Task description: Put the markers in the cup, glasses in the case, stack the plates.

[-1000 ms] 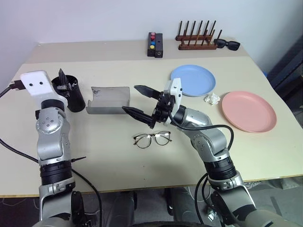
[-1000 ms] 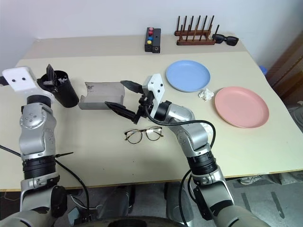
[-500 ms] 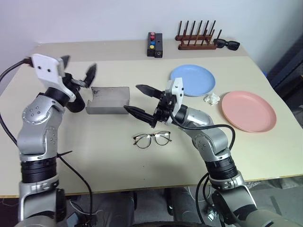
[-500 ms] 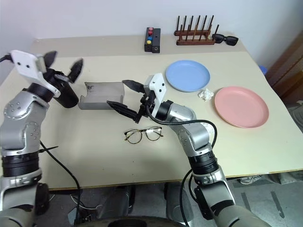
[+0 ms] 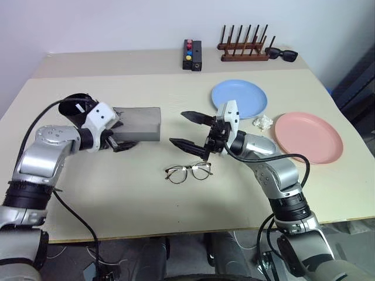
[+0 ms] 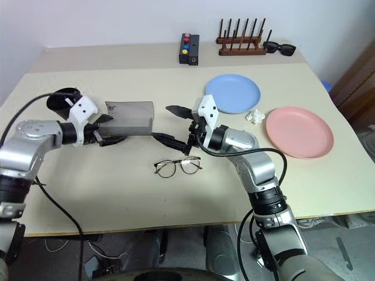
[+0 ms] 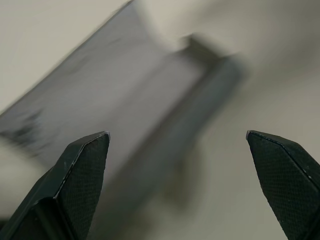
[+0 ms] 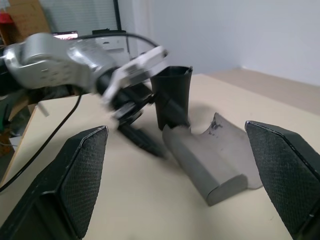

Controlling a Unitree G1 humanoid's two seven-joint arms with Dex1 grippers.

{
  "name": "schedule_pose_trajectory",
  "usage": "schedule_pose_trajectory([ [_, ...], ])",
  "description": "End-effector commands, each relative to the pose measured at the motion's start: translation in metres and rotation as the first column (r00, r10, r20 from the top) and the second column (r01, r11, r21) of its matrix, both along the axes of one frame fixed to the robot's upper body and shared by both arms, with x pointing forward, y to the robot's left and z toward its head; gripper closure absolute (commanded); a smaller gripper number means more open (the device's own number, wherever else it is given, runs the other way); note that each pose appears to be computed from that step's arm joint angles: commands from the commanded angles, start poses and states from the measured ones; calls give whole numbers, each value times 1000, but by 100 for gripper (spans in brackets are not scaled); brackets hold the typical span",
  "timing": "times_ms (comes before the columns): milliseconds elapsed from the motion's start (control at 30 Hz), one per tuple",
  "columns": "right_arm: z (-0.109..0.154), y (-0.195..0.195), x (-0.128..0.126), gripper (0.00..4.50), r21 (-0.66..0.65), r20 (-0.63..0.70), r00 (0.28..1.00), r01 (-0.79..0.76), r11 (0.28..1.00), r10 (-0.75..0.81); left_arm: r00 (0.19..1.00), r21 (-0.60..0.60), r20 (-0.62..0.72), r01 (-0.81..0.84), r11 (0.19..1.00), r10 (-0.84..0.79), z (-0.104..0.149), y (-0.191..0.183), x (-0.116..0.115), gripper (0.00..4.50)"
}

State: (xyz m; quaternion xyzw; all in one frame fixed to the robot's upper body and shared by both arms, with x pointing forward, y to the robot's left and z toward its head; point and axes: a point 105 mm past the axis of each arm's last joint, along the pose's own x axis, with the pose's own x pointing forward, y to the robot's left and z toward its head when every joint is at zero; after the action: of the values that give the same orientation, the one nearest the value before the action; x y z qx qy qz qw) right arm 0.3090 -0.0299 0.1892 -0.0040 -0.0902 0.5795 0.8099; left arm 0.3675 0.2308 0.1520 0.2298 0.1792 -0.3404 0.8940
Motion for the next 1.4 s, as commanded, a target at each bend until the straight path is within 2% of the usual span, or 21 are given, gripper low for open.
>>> schedule_pose_trajectory([
  [33, 12, 5, -10, 0, 28, 45, 999, -22, 999, 21, 1000, 39, -13, 17, 999, -16, -2, 6, 7, 3],
  [233, 11, 5, -13, 0, 36, 42, 999, -10, 999, 9, 994, 32, -93, 64, 997, -61, -10, 4, 8, 3],
  [267, 11, 5, -13, 0, 36, 43, 999, -8, 999, 6, 992, 25, -101, 76, 997, -73, -11, 2, 8, 26],
  [367, 12, 4, -13, 0, 36, 44, 999, -1, 999, 0, 989, 6, -116, 94, 996, -92, -12, -2, 7, 130],
  [567, 12, 1, -15, 0, 21, 42, 999, -2, 1000, 1, 984, 13, -94, 156, 988, -155, -17, -13, 3, 440],
  [633, 11, 0, -15, 0, 13, 40, 999, -5, 1000, 5, 982, 15, -78, 175, 984, -173, -18, -16, 2, 440],
  [867, -9, -10, -17, 0, -158, 56, 998, -13, 987, 22, 951, -53, -61, 301, 952, -304, -20, -44, -15, 440],
  [1200, -10, -23, -14, 0, -200, 71, 997, 22, 980, -8, 913, -82, -70, 396, 915, -402, -24, -65, -27, 440],
  [1400, -14, -30, -17, 0, -229, 68, 998, 30, 973, -15, 843, -64, -107, 523, 850, -527, -24, -73, -48, 440],
])
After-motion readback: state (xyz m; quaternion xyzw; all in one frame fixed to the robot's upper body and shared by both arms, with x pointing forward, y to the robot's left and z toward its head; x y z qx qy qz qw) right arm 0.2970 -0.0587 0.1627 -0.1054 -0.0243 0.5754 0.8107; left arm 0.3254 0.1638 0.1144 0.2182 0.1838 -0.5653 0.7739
